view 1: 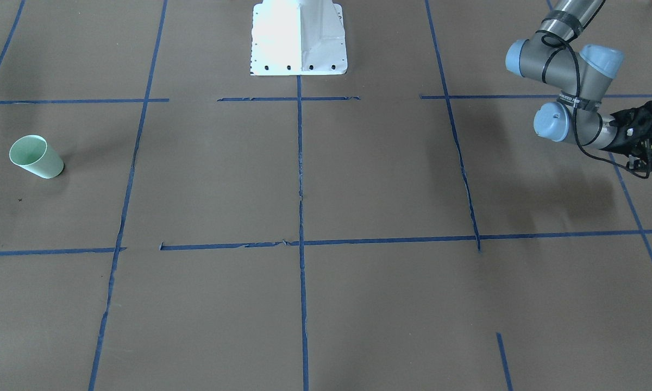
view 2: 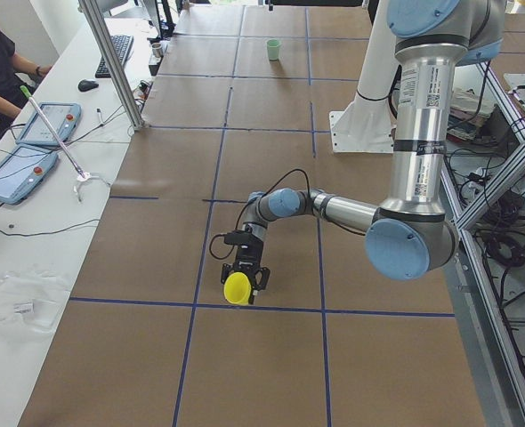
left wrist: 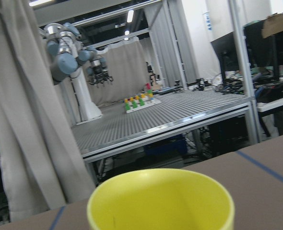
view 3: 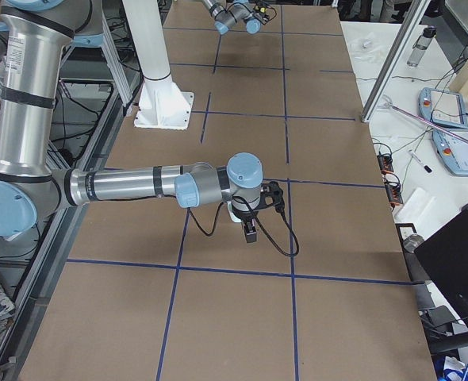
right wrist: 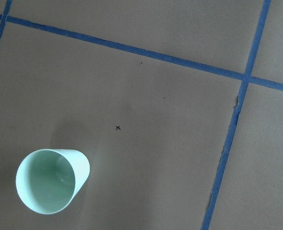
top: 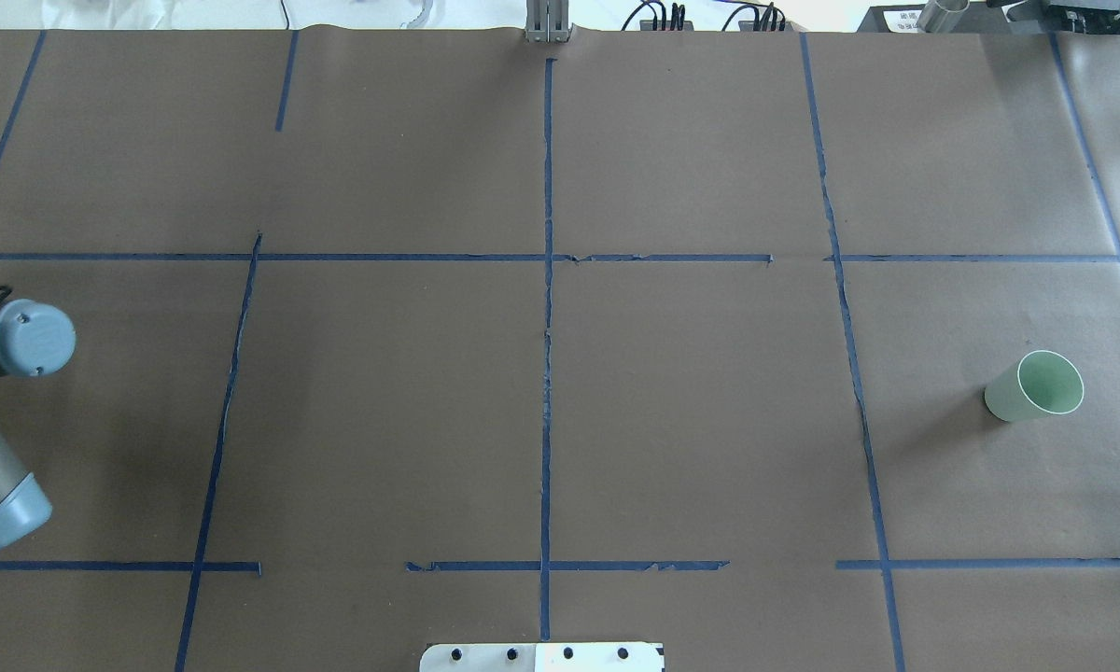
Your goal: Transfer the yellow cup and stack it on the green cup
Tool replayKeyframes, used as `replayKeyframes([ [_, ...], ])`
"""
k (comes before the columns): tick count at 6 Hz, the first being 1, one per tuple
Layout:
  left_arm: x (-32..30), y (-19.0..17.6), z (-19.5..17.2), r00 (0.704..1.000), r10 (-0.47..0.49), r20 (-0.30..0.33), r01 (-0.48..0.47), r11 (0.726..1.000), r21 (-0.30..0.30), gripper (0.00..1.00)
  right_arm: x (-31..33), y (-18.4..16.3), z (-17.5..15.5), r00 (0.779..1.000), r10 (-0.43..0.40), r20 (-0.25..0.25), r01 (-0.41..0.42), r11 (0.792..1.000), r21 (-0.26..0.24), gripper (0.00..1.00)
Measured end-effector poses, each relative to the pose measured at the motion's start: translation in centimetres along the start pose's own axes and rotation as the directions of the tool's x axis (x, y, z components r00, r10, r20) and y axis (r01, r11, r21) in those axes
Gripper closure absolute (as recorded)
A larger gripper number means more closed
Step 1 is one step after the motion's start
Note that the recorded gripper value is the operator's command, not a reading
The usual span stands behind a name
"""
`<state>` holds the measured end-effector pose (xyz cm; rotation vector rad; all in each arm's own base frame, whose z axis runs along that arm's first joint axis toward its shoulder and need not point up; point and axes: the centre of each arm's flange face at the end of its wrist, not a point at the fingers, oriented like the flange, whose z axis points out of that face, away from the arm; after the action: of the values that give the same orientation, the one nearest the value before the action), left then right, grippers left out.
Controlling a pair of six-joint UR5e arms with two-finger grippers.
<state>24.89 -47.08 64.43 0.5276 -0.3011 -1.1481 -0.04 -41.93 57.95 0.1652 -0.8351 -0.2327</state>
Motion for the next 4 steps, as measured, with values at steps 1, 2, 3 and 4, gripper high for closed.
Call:
replayKeyframes([
  [1, 4.9, -1.8, -4.7, 0.983, 0.016, -0.181, -0.021, 0.999, -0.025, 0.91, -0.3, -0.3, -0.3, 1.0, -0.016, 0.0, 0.016, 1.0, 0.016, 0.0],
  [2, 8.6, -3.1, -9.3, 0.934, 0.039, -0.356, -0.059, 0.997, -0.045, 0.91, -0.6, -0.5, -0.4, 1.0, -0.031, 0.001, 0.031, 0.999, 0.03, 0.0],
  [3, 11.6, -3.5, -14.0, 0.848, 0.12, -0.515, -0.151, 0.988, -0.019, 0.92, -0.8, -0.6, -0.5, 0.999, -0.039, 0.002, 0.039, 0.999, 0.037, 0.0],
  [4, 13.9, -3.1, -18.7, 0.73, 0.272, -0.627, -0.284, 0.955, 0.083, 0.93, -1.3, -0.9, -0.5, 0.998, -0.059, 0.005, 0.059, 0.997, 0.048, 0.0],
])
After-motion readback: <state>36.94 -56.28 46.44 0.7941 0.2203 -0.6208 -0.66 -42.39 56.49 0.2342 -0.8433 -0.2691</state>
